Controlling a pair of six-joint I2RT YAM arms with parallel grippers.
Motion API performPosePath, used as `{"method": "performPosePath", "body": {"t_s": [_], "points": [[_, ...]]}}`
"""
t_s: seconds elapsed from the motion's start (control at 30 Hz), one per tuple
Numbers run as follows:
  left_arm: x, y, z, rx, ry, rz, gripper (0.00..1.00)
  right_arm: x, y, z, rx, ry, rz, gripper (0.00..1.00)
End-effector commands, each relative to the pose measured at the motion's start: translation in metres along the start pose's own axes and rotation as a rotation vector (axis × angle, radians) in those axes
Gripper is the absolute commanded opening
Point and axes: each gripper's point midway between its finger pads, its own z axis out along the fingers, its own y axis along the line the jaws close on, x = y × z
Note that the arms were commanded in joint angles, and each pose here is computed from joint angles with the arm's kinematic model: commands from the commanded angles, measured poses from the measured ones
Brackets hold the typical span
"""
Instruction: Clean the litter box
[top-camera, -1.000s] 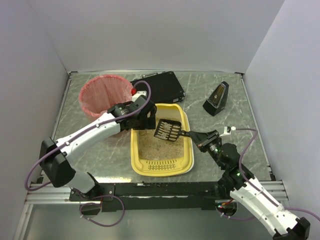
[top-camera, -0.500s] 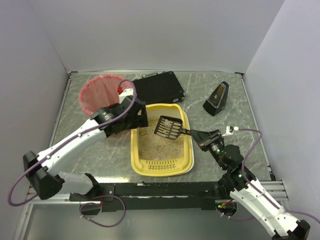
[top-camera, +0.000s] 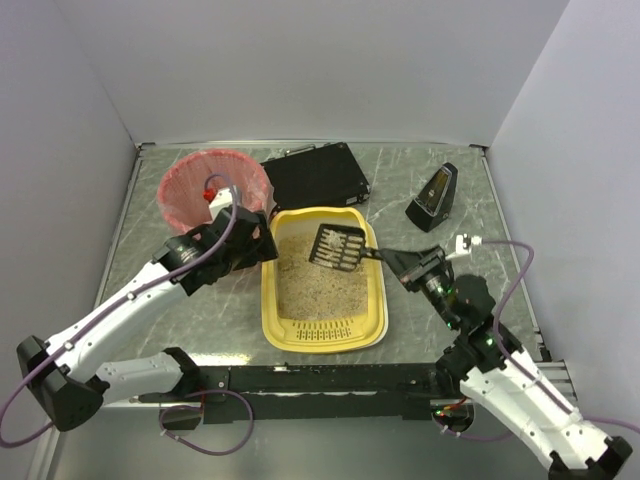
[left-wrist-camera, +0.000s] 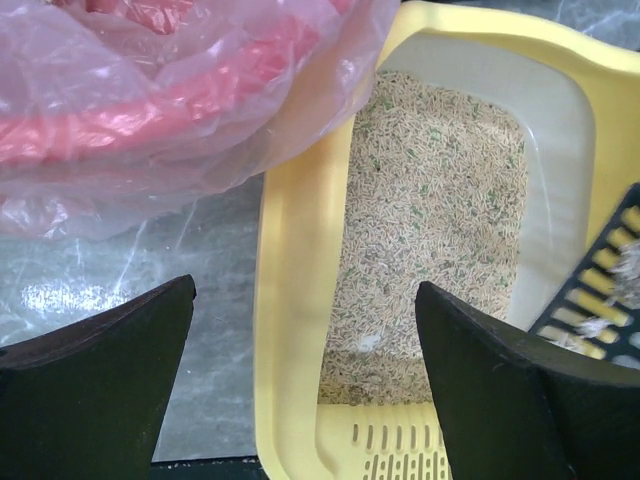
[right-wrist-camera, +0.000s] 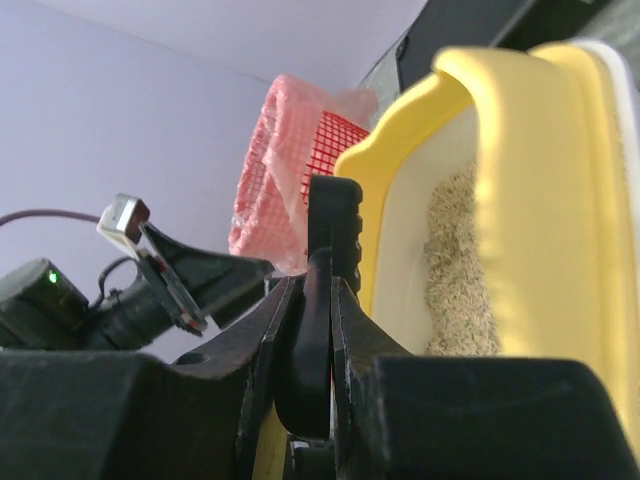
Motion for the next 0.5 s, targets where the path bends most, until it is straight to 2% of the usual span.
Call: {"method": "performPosePath", "body": {"t_s": [0.0,0.17,0.2,0.27,0.3,0.37,0.4,0.47], "points": [[-0.018,0.005,-0.015,0.011,-0.087,-0.082,0.97,-0.016,0.061,0.014,-0.052,0.026,-0.084,0.00],[-0.017,0.032,-0.028,-0.051,-0.117,-0.123,0.97,-0.020,0.139,0.046,-0.213,0.093,-0.083,0.00],[-0.014,0.042,-0.031,-0.085,-0.117,-0.124,0.97,-0.027,0.166,0.047,-0.263,0.089,-0.086,0.00],[-0.014,0.053,-0.036,-0.117,-0.136,-0.162,0.97,-0.017,0.174,0.069,-0.254,0.142,-0.112,0.00],[-0.014,0.057,-0.040,-0.115,-0.138,-0.170,0.97,-0.022,0.195,0.072,-0.289,0.140,-0.118,0.00],[-0.008,0.061,-0.040,-0.117,-0.133,-0.185,0.97,-0.005,0.199,0.096,-0.285,0.195,-0.142,0.00],[-0.008,0.062,-0.044,-0.106,-0.139,-0.192,0.97,-0.009,0.219,0.100,-0.316,0.188,-0.152,0.00],[-0.005,0.067,-0.044,-0.116,-0.135,-0.198,0.97,0.007,0.213,0.128,-0.267,0.203,-0.219,0.00]]}}
